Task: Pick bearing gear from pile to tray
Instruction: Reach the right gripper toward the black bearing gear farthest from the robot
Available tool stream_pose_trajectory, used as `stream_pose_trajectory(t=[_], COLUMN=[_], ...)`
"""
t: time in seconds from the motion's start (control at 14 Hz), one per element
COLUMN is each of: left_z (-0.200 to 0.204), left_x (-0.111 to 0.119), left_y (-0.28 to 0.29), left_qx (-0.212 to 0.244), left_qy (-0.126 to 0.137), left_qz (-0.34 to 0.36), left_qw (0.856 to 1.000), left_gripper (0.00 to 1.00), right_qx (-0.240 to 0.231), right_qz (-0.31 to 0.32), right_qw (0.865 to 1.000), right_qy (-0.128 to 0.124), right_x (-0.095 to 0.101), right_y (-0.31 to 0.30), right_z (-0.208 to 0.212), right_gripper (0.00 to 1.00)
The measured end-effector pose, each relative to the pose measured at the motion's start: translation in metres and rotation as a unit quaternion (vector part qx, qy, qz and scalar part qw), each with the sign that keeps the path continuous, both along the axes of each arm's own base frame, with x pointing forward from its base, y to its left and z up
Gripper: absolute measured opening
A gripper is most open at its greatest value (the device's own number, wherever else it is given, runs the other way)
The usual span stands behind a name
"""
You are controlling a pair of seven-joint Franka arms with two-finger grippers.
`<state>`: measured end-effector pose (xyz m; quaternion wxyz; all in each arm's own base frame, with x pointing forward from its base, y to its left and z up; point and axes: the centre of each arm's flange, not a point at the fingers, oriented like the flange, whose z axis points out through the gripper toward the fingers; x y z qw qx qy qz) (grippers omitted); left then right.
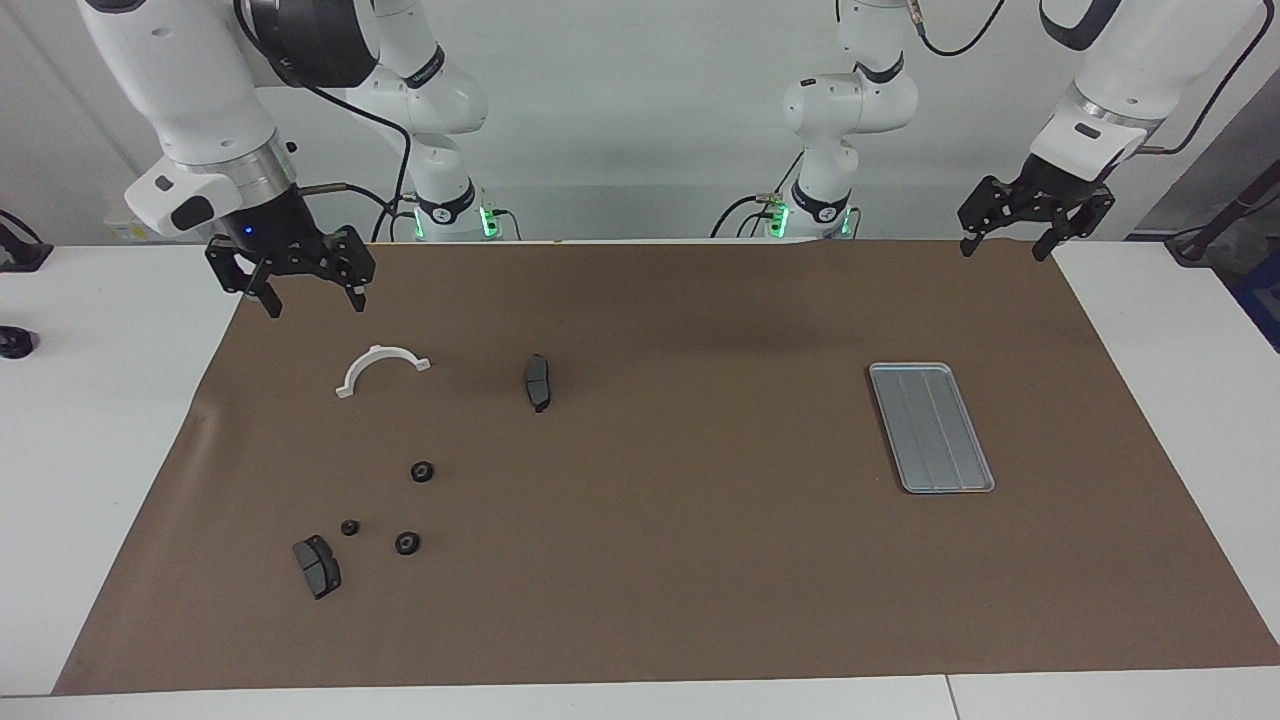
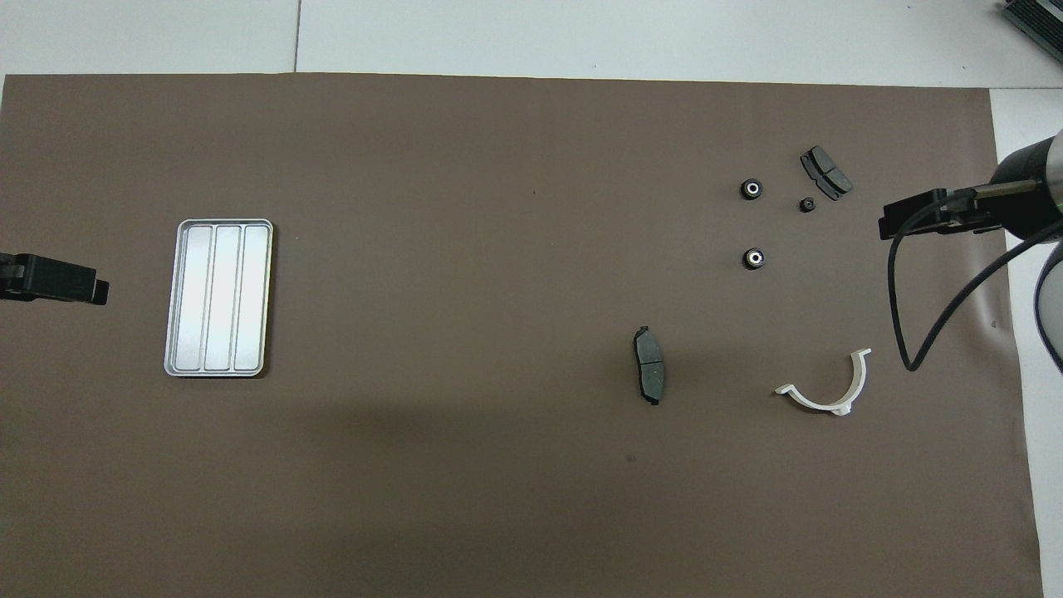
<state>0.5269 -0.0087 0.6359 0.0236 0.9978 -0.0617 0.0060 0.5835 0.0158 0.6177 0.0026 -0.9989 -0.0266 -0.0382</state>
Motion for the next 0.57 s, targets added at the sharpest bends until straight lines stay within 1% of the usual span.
stream_pose_trajectory(t=[0.21, 0.5, 0.57], left_z=[0.0, 0.0, 0.0], left_x=[0.0, 0.0, 0.0], left_y=[0.0, 0.0, -0.0001], left_qx=[0.0, 0.0, 0.0], left_qy=[0.0, 0.0, 0.0], left_qz=[0.0, 0.0, 0.0], left_qw=[1.0, 1.0, 1.0], left_gripper=[1.0, 1.0, 1.0], right_qx=[0.0, 0.0, 0.0], right_qz=[-0.001, -0.004, -0.004], right_qw=[1.0, 1.0, 1.0], right_qy=[0.0, -0.011, -0.011], right_x=[0.0001, 0.0031, 0.0033], right_y=[-0.0015, -0.0039, -0.0036], right_z=[-0.0001, -0.0021, -0.0048], right_gripper=[1.0, 1.0, 1.0])
